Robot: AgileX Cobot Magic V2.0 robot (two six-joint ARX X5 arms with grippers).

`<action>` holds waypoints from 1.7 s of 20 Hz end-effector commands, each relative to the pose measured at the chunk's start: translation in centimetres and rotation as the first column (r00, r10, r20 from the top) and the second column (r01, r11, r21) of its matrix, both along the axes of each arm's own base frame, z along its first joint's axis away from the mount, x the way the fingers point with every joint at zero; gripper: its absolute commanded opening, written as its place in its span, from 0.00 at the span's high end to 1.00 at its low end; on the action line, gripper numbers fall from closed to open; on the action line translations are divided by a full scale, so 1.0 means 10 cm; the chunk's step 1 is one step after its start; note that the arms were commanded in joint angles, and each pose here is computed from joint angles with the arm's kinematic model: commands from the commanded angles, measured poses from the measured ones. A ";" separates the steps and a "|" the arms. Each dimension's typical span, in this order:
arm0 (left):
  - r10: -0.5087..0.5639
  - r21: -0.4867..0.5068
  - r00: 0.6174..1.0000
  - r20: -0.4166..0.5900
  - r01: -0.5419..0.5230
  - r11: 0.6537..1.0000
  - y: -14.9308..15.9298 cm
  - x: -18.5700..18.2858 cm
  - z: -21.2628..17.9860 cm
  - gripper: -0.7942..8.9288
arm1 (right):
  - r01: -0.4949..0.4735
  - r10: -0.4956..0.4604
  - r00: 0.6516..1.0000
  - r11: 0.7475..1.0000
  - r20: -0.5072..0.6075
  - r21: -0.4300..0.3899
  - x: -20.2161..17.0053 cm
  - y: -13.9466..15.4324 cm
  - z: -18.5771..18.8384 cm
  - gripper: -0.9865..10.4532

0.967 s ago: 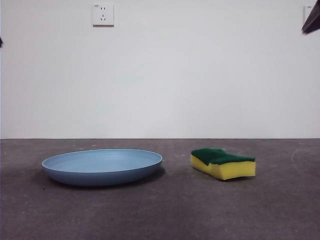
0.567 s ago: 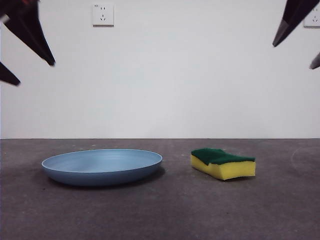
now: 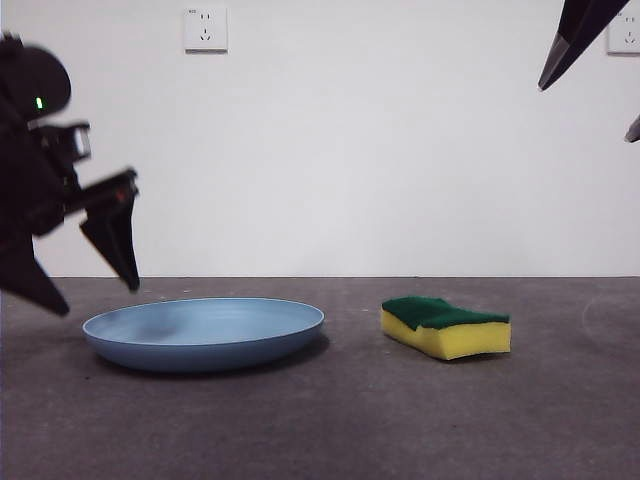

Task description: Pick up the plate,pick up the cloth,clean the plate with the cloth

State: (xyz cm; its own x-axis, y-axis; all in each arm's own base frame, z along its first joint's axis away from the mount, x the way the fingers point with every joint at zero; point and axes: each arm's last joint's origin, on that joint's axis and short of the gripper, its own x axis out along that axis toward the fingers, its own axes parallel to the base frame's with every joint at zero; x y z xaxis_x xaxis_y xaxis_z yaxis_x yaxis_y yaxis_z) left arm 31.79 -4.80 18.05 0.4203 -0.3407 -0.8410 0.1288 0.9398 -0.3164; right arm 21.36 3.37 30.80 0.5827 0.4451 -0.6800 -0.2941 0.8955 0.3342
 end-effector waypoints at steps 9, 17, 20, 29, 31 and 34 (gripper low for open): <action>-0.061 0.062 0.997 -0.037 0.064 0.996 -0.22 0.04 -0.25 0.94 | -0.003 0.003 1.000 1.000 0.003 0.003 0.00 0.00 0.01 0.50; -0.054 0.138 0.998 0.013 0.052 0.989 -0.23 0.04 -0.17 0.93 | -0.024 0.024 1.000 1.000 0.018 -0.006 0.01 0.03 0.01 0.50; -0.071 0.119 0.992 0.103 0.058 0.991 -0.27 -0.04 0.11 0.93 | -0.084 0.085 0.995 0.996 0.043 -0.020 0.03 0.15 0.01 0.51; -0.092 0.107 0.951 0.296 0.063 0.992 -0.17 -0.60 0.97 0.93 | -0.265 0.251 0.964 0.931 -0.089 -0.252 0.65 0.82 -0.35 0.51; -0.099 0.107 0.944 0.315 0.069 0.992 -0.14 -0.71 1.07 0.93 | -0.306 0.280 0.951 0.906 -0.128 -0.293 0.82 0.95 -0.53 0.51; -0.118 0.118 0.946 0.303 0.086 0.989 -0.11 -0.84 1.14 0.93 | -0.344 0.299 0.936 0.886 -0.184 -0.310 1.03 1.06 -0.84 0.51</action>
State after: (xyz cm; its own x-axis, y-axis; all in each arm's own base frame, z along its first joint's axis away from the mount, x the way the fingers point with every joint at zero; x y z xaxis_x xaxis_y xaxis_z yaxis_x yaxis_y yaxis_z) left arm 23.38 -5.86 29.69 0.6375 -0.3096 -0.7055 0.2857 0.9454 -0.1567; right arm 31.58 13.88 22.54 0.3490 0.3312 -0.8766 -0.5425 0.8342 0.0992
